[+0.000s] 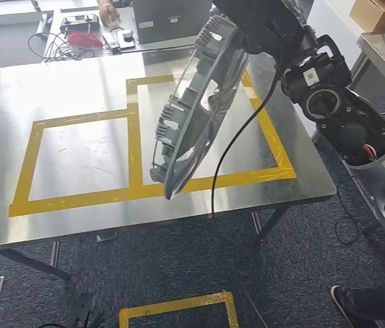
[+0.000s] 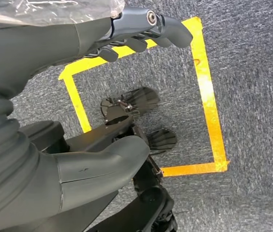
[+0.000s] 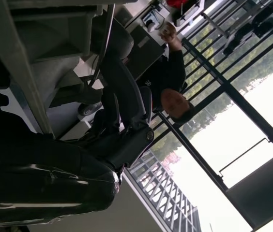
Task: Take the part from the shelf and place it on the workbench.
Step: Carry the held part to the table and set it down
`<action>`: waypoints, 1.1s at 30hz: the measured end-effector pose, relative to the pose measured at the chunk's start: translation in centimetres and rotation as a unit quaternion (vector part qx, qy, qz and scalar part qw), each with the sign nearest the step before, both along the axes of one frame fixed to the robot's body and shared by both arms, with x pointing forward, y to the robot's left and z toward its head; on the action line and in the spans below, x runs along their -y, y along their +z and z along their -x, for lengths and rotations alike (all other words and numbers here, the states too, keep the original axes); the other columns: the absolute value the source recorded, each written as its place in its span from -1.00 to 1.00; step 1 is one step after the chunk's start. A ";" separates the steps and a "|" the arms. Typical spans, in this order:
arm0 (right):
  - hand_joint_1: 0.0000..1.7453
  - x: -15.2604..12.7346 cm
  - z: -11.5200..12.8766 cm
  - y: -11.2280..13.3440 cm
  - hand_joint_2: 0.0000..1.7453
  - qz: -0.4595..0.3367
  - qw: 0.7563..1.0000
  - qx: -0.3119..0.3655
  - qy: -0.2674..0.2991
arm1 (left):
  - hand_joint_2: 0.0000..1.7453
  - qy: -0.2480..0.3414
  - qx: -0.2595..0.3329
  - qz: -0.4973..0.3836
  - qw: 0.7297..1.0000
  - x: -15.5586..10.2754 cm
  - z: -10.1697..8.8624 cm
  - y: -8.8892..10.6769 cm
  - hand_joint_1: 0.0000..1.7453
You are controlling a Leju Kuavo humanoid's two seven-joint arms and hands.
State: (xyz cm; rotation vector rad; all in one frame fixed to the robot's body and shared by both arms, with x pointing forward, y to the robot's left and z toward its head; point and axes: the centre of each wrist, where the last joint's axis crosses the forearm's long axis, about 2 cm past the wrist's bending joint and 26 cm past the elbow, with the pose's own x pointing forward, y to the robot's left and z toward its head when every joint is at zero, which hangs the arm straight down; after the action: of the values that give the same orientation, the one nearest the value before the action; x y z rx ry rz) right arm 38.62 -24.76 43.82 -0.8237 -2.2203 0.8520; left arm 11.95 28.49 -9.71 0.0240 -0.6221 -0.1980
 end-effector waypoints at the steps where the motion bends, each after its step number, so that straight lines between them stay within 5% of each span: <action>1: 1.00 0.0 0.0 0.0 1.00 0.000 1.000 0.000 0.000 | 1.00 0.000 0.000 0.000 1.000 0.0 0.0 0.0 -1.00; 14: 1.00 -0.1 0.0 0.0 1.00 0.009 1.000 -0.008 0.001 | 1.00 -0.008 -0.001 -0.006 1.000 0.0 0.0 0.0 -1.00; 20: 1.00 -1.8 -1.2 0.1 1.00 0.074 0.996 -0.050 0.017 | 1.00 0.003 0.013 0.004 1.000 0.3 0.2 0.0 -1.00; 33: 1.00 -1.9 -3.9 -2.3 1.00 0.099 0.989 -0.105 -0.041 | 1.00 -0.023 0.009 0.021 0.999 2.1 -0.2 0.1 -1.00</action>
State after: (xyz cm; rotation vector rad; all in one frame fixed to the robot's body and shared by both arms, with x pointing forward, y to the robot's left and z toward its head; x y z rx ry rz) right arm 42.48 -22.81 41.54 -0.8675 -1.9271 1.0788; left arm 12.12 26.36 -9.59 -0.0288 -0.6447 -0.2297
